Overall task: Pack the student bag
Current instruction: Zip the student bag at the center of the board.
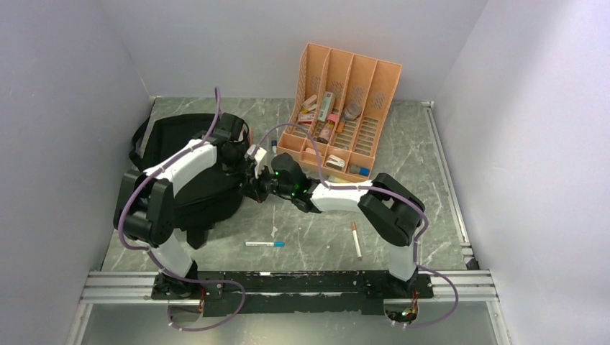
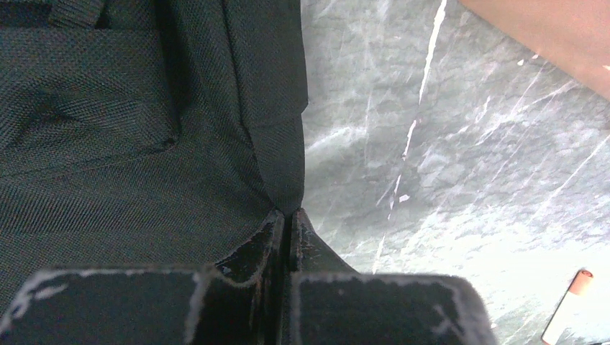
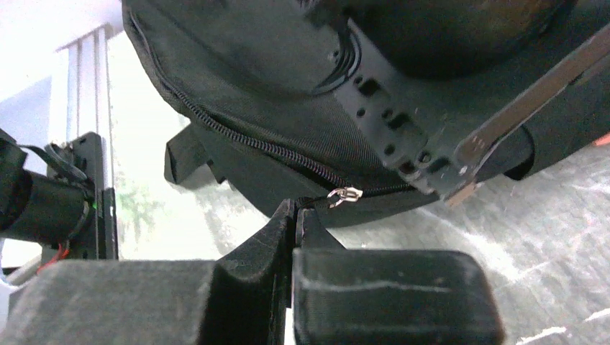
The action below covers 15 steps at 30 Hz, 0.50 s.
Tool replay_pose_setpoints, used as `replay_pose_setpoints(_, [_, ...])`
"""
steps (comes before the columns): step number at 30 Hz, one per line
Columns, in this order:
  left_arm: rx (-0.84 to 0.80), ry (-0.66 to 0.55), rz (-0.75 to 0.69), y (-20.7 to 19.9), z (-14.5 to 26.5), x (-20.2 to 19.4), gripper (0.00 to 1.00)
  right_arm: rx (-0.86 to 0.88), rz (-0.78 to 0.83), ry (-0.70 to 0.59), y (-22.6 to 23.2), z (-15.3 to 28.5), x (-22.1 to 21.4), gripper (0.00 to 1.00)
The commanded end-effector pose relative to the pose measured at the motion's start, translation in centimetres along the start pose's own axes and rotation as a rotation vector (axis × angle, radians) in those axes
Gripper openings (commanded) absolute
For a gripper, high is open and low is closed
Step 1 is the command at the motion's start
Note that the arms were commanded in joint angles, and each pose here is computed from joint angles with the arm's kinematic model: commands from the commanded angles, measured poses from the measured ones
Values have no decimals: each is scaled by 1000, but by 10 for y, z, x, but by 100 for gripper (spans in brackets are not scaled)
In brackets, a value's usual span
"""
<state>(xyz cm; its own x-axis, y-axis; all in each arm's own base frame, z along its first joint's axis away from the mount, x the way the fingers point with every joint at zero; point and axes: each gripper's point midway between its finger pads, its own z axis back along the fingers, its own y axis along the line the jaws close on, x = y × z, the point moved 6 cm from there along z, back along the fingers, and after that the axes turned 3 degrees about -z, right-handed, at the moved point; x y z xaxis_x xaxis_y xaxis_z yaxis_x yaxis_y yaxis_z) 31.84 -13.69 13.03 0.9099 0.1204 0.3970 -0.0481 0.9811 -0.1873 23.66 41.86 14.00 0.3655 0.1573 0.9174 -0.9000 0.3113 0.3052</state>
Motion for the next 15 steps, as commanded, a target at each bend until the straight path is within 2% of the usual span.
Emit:
replay_pose_setpoints(1, [-26,-87,13,-4,-11,12,5,316,46,-216,73,-4,75,0])
replay_pose_setpoints(7, [-17,-97,12,-2,-9,10,5,360,57,-211,81,-4,69,0])
replay_pose_setpoints(13, [-40,-119,-26,-4,12,14,5,180,63,-126,49,-6,47,0])
replay_pose_setpoints(14, [-37,-141,-33,-2,21,15,11,140,57,-105,39,-6,42,0])
replay_pose_setpoints(15, [-29,-164,-41,0,31,16,20,106,46,-91,29,-3,39,0])
